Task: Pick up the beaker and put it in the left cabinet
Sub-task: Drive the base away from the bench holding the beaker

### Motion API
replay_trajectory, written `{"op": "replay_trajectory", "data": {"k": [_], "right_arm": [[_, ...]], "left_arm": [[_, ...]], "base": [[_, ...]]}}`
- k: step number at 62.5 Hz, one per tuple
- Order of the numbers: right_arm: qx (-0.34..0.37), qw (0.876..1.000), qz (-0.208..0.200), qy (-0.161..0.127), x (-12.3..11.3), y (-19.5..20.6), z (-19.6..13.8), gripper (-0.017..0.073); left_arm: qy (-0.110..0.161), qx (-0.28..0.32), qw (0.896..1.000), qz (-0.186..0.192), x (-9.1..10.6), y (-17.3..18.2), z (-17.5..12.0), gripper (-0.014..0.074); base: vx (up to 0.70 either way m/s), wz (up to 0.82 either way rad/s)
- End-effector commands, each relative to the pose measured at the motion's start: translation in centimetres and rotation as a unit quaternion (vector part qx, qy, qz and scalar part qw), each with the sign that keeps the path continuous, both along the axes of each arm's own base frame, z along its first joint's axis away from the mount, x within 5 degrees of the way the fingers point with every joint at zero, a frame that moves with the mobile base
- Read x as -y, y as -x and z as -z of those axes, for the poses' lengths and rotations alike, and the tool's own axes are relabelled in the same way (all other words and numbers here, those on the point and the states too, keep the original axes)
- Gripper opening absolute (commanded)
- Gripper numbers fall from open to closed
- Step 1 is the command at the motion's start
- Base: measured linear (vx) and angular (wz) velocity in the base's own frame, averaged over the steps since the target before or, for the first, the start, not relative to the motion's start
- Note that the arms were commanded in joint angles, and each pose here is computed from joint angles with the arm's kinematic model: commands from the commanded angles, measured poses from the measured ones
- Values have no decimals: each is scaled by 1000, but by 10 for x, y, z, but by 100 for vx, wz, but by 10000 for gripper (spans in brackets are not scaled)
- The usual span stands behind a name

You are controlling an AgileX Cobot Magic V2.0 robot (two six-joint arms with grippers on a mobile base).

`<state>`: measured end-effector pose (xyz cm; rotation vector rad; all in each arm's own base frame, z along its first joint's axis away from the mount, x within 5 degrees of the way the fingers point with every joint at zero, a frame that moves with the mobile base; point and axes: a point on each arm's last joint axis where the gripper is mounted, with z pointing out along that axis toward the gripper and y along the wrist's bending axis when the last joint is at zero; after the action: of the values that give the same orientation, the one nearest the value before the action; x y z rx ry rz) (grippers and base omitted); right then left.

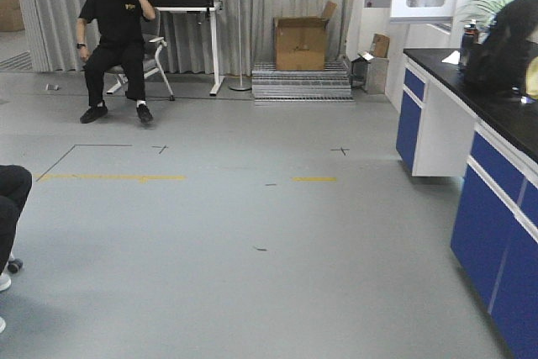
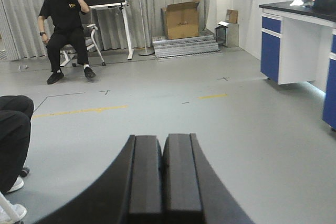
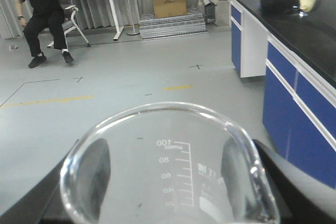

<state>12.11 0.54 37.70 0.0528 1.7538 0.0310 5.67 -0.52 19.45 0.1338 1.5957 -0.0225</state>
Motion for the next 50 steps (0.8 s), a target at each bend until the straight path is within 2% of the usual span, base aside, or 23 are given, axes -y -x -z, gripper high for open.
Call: {"op": "replay_trajectory", "data": {"k": [1, 50], "right_arm": [[49, 999, -13, 7, -2, 1, -16, -6], [49, 999, -13, 7, -2, 1, -16, -6]], "left_arm": [[9, 47, 999, 8, 1, 1, -4, -8], [9, 46, 999, 8, 1, 1, -4, -8]], "base": [[64, 11], [64, 11]]}}
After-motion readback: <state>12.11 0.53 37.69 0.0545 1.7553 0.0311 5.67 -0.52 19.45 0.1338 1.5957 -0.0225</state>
